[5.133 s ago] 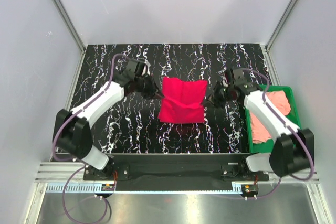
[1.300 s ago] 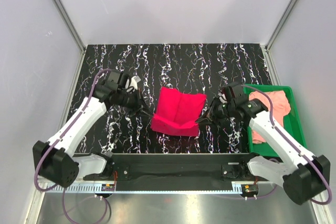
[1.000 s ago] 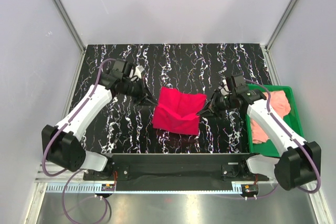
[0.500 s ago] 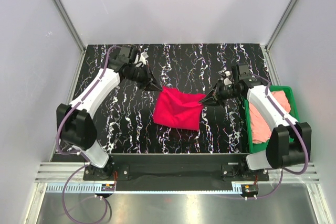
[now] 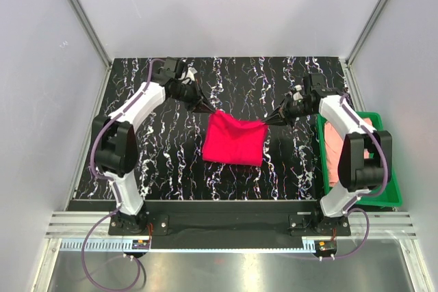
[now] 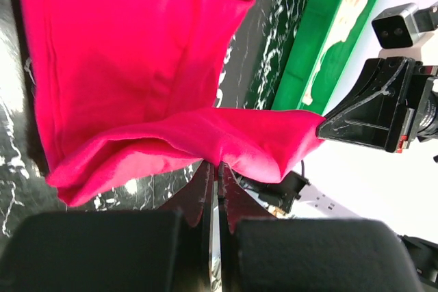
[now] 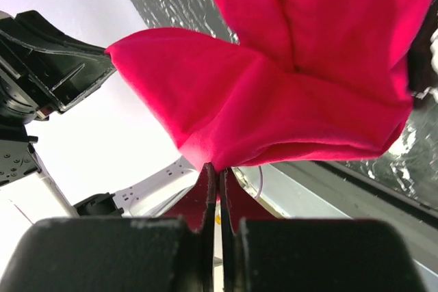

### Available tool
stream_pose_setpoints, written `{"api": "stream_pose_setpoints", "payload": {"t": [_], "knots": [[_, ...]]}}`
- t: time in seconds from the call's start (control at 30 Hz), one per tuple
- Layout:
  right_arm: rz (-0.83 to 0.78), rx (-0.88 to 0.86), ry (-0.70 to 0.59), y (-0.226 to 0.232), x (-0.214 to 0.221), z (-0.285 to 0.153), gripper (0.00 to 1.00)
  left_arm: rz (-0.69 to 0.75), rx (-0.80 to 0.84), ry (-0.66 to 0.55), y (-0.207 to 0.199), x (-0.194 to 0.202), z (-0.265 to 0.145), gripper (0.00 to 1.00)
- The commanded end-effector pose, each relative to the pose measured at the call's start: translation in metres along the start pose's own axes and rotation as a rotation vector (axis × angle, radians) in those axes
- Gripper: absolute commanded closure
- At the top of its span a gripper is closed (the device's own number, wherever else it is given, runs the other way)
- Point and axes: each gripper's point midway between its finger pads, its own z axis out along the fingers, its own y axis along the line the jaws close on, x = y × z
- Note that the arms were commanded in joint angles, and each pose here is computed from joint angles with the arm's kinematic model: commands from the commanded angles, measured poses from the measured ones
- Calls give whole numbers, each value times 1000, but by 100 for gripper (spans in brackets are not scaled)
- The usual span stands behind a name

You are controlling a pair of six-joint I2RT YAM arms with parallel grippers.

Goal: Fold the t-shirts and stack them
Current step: Fold the tshirt

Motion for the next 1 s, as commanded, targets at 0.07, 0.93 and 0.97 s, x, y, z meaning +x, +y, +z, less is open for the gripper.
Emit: {"api": "stream_pose_setpoints", "payload": {"t": [0.07,0.93,0.97], "knots": [[-68,-52,-8,13,-25,2,100,42,105,-66,-24,-38,0,100],[-29,8,-77,-6,-85,20,99,3,183,-49,-4,-99,53,99],[-20,16,-78,-9,-85,21,99,5,185,-50,-6,-101,53,98]]}}
